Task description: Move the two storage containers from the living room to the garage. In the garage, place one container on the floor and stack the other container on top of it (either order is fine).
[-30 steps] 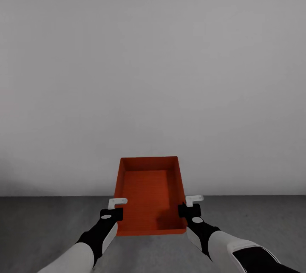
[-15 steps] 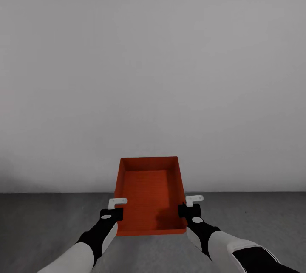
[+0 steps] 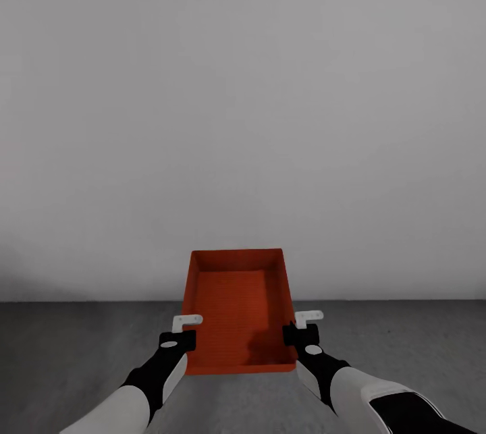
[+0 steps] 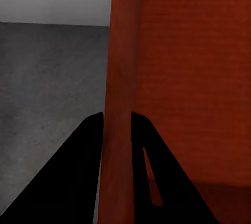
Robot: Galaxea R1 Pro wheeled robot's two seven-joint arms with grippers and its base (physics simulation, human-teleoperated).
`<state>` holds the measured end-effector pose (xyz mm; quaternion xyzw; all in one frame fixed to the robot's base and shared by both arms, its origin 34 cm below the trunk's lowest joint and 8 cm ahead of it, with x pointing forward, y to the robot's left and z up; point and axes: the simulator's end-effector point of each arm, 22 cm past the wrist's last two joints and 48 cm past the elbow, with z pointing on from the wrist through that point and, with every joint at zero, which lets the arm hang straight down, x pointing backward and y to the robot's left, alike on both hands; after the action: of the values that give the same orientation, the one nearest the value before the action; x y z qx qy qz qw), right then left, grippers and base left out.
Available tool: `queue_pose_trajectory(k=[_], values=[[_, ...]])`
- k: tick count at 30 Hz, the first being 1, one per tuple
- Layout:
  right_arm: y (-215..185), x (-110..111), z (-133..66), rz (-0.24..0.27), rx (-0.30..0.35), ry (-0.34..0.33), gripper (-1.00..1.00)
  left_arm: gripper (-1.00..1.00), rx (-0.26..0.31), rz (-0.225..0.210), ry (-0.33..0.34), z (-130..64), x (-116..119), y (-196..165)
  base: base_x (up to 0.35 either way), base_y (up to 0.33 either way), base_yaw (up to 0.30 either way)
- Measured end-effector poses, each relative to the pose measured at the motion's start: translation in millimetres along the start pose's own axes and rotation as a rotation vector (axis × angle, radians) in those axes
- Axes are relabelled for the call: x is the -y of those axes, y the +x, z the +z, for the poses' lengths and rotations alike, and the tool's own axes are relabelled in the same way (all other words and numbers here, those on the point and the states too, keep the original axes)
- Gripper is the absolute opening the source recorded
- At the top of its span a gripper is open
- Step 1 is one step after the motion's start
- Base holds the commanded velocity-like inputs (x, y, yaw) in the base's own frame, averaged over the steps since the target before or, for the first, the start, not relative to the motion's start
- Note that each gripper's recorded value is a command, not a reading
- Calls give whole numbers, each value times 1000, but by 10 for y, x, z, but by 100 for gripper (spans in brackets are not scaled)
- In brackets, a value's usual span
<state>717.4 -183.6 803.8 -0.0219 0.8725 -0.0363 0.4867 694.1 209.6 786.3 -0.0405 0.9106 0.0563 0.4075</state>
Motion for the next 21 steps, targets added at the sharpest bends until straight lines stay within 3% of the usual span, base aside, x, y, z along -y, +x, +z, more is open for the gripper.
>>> queue_pose_trajectory(k=[21], values=[[195,-4,66,-2,-34,-5,-100,-100,-34,5,-3,81,19,178,0,0,0]])
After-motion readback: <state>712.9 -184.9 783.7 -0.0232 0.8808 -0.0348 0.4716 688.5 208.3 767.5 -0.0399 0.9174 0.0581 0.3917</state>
